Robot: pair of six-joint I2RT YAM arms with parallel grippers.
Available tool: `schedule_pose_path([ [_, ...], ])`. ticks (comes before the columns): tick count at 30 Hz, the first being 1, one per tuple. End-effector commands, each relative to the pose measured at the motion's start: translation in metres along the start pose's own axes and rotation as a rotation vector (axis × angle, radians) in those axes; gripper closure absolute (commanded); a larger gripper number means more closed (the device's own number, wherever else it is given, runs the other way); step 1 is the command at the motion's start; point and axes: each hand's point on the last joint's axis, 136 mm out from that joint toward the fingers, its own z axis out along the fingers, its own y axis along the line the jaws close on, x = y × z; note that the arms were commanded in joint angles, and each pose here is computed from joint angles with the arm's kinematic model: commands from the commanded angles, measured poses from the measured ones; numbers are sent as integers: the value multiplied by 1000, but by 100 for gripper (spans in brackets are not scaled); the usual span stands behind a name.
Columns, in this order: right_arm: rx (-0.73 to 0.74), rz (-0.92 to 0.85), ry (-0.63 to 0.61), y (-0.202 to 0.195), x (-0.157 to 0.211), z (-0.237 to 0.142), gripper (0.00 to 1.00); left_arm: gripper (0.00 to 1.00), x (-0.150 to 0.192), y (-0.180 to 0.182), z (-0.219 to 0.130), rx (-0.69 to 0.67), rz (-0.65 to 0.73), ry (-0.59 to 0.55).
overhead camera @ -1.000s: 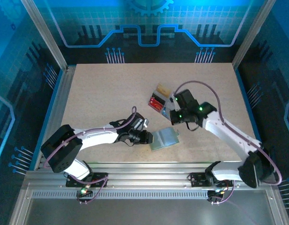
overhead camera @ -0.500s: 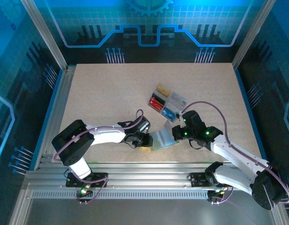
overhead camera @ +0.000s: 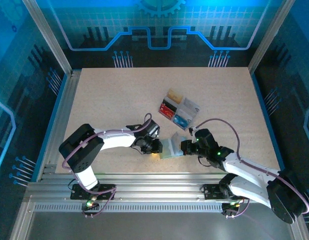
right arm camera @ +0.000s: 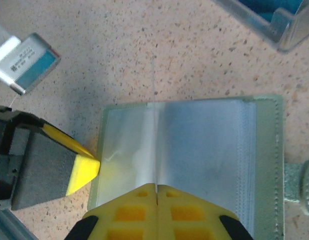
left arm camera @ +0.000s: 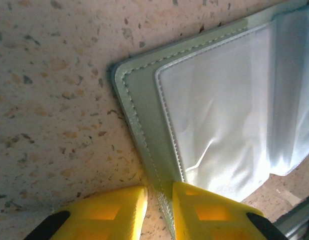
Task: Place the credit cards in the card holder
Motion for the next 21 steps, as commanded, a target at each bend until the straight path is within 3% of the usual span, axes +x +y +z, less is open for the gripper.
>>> schedule_pose_path([
  [1, -39, 17, -47, 12, -11, 2, 100, 77, -35, 33, 0, -106, -23, -104],
  [15, 0, 86, 180, 3, 20, 4, 100, 76, -41, 50, -18, -122, -50, -129],
  [21, -8, 78, 158, 5, 14, -8, 100, 76, -39, 41, -30, -96, -18, -141],
])
